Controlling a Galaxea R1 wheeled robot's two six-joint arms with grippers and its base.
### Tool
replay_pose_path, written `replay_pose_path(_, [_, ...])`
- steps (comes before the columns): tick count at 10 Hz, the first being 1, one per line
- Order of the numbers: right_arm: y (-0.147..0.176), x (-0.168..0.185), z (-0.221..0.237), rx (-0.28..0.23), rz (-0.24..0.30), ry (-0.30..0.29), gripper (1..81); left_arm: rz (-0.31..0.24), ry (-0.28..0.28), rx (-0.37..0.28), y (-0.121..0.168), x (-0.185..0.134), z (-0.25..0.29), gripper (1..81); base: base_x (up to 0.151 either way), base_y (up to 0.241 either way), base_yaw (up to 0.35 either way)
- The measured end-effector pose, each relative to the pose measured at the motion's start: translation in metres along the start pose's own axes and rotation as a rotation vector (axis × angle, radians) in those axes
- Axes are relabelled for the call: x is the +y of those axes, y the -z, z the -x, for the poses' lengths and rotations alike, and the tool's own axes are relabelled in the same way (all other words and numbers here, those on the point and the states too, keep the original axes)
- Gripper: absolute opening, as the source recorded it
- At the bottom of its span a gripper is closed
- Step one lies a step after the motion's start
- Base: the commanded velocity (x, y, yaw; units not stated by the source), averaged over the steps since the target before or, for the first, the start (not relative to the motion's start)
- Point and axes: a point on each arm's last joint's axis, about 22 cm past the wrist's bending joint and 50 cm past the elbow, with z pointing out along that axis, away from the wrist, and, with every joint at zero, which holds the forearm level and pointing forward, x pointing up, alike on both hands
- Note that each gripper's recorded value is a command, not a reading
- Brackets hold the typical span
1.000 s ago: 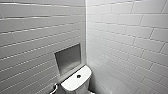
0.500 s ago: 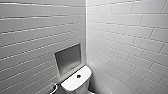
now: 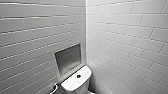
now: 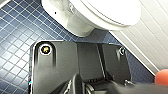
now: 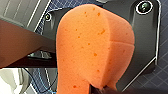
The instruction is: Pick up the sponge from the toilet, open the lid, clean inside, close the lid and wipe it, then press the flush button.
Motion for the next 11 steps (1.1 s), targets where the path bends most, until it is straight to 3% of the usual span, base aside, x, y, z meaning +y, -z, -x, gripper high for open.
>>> replay_pose_path(4, [-0.001,-0.002,-0.002,0.004,-0.004,0.002,1.0,0.077,-0.023,0.113,0.062,0.008,-0.110,81.1,0.000,0.000,0.000])
replay_pose_path(7, [-0.001,-0.002,-0.004,0.006,-0.004,0.003,1.0,0.177,-0.083,0.197,0.096,0.061,-0.206,81.1,0.000,0.000,0.000])
replay_pose_path(11, [-0.001,-0.002,0.002,-0.008,-0.006,-0.005,1.0,0.222,-0.108,0.258,0.145,0.091,-0.303,81.1,0.000,0.000,0.000])
